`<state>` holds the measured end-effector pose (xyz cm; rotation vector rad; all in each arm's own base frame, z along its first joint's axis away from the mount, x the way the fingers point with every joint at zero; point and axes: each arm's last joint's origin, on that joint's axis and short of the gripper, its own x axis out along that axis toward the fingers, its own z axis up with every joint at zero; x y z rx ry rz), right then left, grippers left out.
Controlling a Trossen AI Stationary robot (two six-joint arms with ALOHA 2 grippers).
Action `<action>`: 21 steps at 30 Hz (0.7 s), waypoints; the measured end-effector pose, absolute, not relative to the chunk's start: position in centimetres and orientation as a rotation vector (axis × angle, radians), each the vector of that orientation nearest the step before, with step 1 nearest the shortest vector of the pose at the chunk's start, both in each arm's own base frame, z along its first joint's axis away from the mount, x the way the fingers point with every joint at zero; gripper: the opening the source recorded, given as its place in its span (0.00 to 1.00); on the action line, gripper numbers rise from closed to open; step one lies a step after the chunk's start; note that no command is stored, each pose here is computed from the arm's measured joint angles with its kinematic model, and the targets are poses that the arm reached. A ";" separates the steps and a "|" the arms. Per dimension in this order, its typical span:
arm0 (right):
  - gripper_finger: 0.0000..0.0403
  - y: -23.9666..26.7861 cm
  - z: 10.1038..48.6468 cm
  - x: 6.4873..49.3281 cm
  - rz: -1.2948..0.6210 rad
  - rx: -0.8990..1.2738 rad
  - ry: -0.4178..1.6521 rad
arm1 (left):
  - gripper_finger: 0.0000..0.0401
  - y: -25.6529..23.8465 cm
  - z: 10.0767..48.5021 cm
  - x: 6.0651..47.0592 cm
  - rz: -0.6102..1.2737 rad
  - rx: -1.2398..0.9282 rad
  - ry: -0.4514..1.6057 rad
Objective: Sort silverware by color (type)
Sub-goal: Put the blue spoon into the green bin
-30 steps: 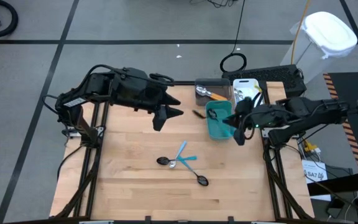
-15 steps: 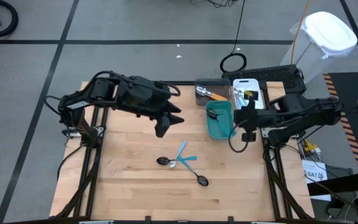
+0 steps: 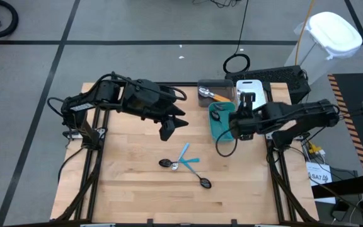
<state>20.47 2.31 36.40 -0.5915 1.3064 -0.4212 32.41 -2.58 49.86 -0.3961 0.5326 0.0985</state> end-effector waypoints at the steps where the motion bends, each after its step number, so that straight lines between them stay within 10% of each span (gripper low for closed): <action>1: 0.00 2.3 35.7 20.5 -0.419 -0.601 1.325 | 0.52 -2.5 49.9 32.4 0.102 -0.397 0.532; 21: 0.00 0.4 24.4 21.4 -0.375 -0.717 1.470 | 0.52 -2.2 49.0 31.9 0.122 -0.386 0.633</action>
